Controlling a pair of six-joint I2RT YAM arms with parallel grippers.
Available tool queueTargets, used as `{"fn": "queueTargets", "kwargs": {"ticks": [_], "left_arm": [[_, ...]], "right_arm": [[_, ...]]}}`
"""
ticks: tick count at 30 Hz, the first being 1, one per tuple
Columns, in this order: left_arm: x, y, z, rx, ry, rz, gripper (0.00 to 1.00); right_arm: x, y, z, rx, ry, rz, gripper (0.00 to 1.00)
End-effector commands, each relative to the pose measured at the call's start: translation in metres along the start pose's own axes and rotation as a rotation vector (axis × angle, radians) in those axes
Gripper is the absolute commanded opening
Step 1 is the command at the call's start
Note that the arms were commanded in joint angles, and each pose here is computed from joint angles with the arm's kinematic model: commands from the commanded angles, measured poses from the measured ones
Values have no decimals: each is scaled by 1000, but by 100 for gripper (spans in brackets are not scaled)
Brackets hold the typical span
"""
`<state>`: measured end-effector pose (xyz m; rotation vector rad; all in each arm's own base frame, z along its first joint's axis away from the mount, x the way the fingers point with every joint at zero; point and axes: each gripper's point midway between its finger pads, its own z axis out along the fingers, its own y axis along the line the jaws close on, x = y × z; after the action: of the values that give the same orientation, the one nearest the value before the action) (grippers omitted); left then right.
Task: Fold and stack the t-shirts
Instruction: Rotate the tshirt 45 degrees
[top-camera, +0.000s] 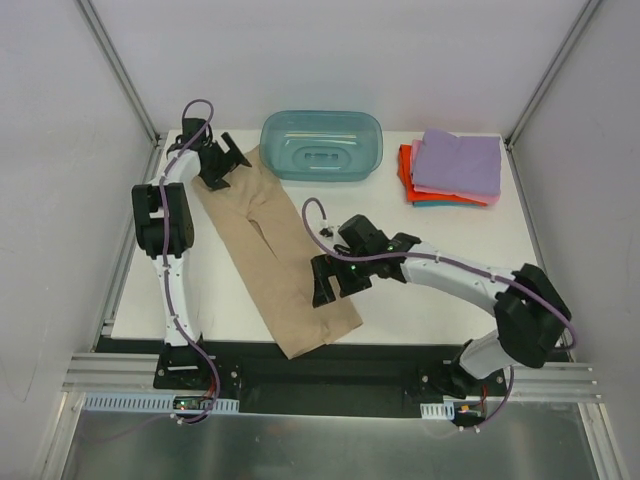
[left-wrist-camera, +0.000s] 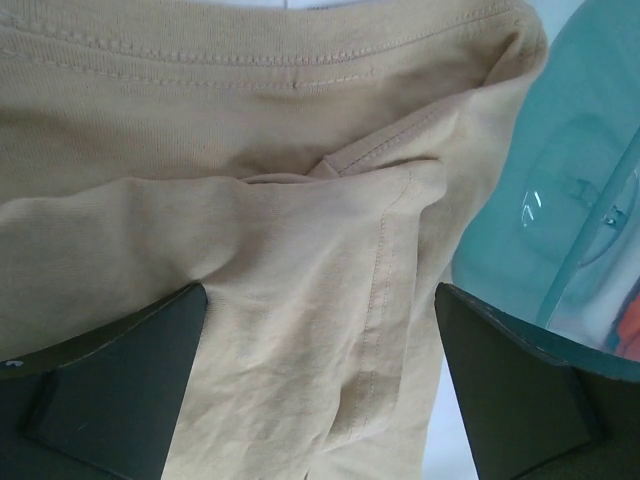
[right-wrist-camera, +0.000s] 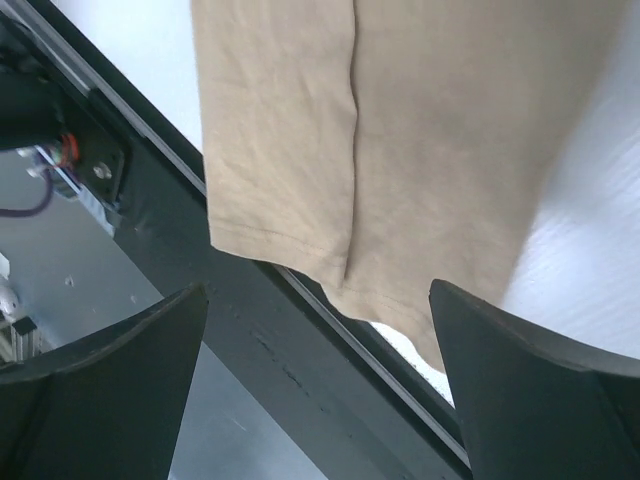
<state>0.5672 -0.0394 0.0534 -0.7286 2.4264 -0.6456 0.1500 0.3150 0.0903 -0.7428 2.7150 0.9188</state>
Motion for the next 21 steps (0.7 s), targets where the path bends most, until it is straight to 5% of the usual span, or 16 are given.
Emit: {"fn": "queueTargets", "kwargs": {"ticks": [1, 5, 11, 15, 17, 21], "left_arm": [[-9, -8, -6, 15, 7, 46, 99], [-37, -38, -53, 31, -101, 88, 99], [4, -67, -138, 25, -161, 144, 99], [108, -52, -171, -61, -112, 229, 99], [136, -54, -206, -69, -196, 271, 99], [265, -44, -221, 18, -30, 379, 99]], "right_arm": [[-26, -6, -41, 21, -202, -21, 97], [-23, -14, -59, 22, -269, -2, 97], [8, -31, -50, 47, -232, 85, 97], [16, -45, -55, 80, -241, 165, 97], [19, -53, -58, 93, -245, 201, 97], [27, -68, -58, 94, -215, 271, 97]]}}
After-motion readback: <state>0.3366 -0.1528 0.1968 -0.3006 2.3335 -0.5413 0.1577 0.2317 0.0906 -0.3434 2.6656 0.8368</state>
